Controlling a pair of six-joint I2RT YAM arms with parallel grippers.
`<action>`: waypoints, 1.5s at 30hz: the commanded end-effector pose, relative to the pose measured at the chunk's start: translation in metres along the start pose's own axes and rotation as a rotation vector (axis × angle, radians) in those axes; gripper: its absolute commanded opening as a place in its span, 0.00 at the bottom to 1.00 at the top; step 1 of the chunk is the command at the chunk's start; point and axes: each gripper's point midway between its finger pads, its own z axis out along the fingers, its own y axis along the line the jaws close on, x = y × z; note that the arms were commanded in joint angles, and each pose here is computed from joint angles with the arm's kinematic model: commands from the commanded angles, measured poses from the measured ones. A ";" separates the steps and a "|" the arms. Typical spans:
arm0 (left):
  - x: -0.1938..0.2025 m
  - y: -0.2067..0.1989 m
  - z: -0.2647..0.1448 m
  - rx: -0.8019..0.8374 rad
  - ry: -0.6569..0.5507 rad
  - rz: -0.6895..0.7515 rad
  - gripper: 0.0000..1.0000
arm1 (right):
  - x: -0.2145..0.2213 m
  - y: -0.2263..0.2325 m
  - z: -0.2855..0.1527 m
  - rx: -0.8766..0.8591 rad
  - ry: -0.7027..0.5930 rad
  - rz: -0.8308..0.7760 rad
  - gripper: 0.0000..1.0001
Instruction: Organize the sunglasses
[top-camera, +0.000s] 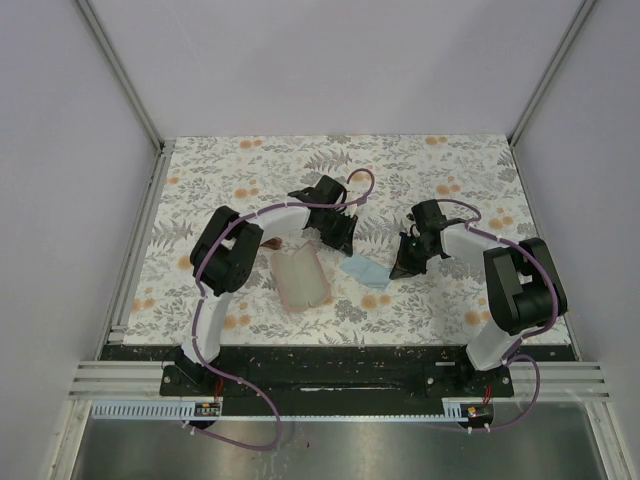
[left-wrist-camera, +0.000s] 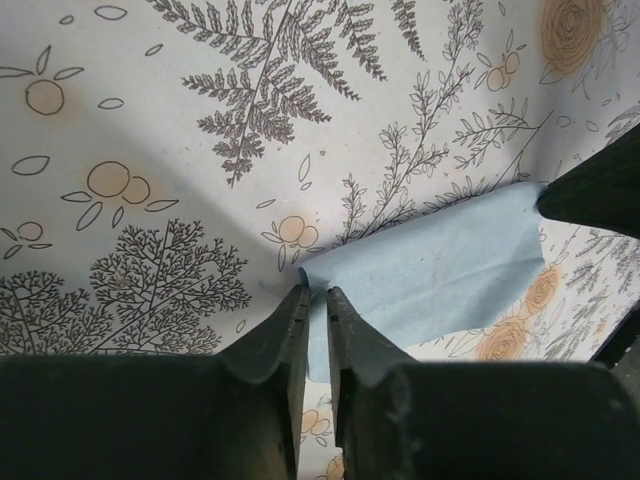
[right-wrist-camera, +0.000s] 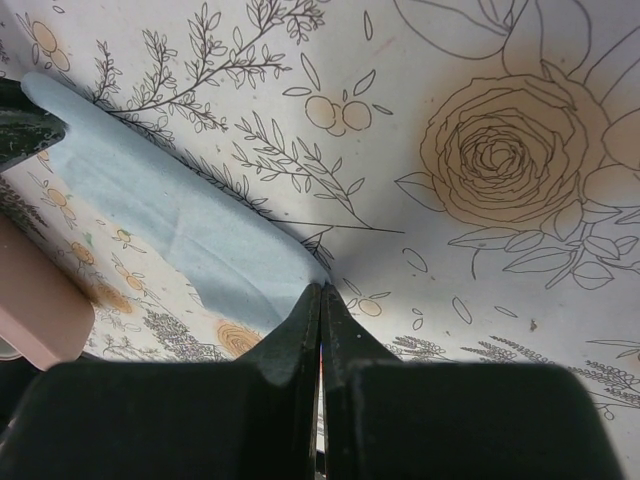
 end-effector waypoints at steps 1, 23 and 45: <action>0.006 0.004 0.005 -0.002 0.035 -0.037 0.25 | -0.012 0.008 -0.008 0.000 -0.035 -0.026 0.00; 0.005 0.010 0.024 -0.040 0.038 -0.005 0.44 | -0.011 0.012 -0.013 -0.016 -0.035 -0.032 0.00; 0.029 0.004 0.020 0.004 0.108 -0.008 0.00 | -0.011 0.011 -0.012 -0.013 -0.033 -0.031 0.00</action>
